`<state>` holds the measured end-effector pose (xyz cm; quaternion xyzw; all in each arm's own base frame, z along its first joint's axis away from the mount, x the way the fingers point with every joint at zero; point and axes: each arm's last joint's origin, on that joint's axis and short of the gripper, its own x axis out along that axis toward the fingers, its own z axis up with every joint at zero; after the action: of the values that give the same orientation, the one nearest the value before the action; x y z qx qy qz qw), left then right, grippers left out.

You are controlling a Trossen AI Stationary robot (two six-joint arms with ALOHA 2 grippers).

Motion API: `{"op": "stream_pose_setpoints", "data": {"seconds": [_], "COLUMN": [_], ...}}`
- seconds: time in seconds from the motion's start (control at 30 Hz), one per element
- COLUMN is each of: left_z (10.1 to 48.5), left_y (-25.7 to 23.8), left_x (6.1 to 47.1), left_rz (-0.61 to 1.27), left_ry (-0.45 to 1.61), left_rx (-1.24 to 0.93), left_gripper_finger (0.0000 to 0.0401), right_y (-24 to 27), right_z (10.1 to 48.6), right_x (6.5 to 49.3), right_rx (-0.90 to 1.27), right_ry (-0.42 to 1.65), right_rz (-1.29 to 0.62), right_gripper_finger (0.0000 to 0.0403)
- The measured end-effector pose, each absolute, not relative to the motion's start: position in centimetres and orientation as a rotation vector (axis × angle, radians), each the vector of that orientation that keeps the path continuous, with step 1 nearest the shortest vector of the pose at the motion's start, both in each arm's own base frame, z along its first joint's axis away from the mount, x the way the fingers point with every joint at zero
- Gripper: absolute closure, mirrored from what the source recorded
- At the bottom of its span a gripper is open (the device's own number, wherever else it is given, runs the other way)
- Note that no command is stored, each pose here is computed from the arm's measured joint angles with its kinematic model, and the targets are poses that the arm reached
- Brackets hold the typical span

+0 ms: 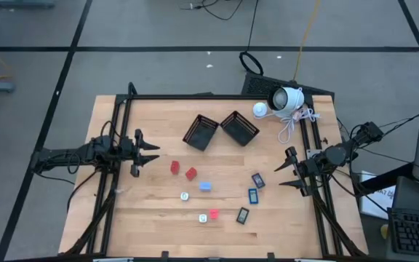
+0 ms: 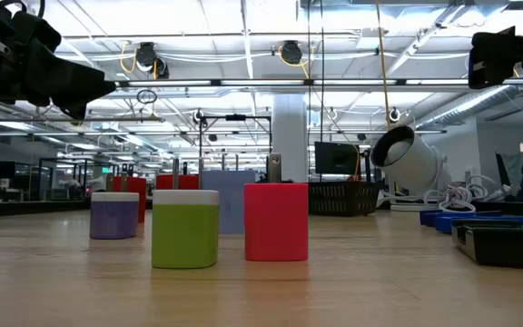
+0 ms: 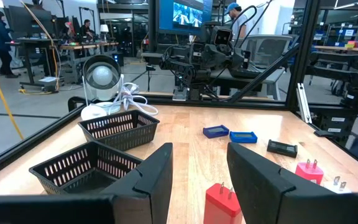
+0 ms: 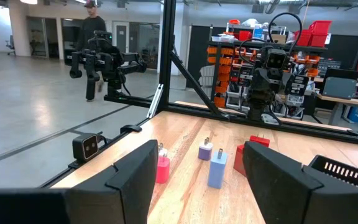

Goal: Pick & Place Office items

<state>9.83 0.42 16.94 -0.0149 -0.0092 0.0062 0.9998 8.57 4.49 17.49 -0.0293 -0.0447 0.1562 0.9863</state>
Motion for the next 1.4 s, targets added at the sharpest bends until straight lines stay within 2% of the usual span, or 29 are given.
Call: {"op": "stream_pose_setpoints", "data": {"seconds": [0.87, 1.17, 1.4], "left_z": [17.0, 19.0, 19.8], "left_y": [0.4, 0.4, 0.4], "left_x": [9.8, 9.6, 9.4], "left_rz": [0.012, 0.007, -0.029], "left_ry": [-0.022, -0.229, -0.316], "left_rx": [-0.027, -0.031, -0.232], "left_gripper_finger": [0.0249, 0.0249, 0.0249], "right_y": [4.5, 4.5, 4.5], "right_z": [17.5, 17.5, 17.5], "right_x": [8.6, 8.6, 8.6], "right_rx": [-0.059, -0.059, -0.059], "right_ry": [-0.090, -0.090, -0.090], "right_rz": [0.314, 0.314, 0.314], "right_gripper_finger": [0.0179, 0.0179, 0.0179]}}
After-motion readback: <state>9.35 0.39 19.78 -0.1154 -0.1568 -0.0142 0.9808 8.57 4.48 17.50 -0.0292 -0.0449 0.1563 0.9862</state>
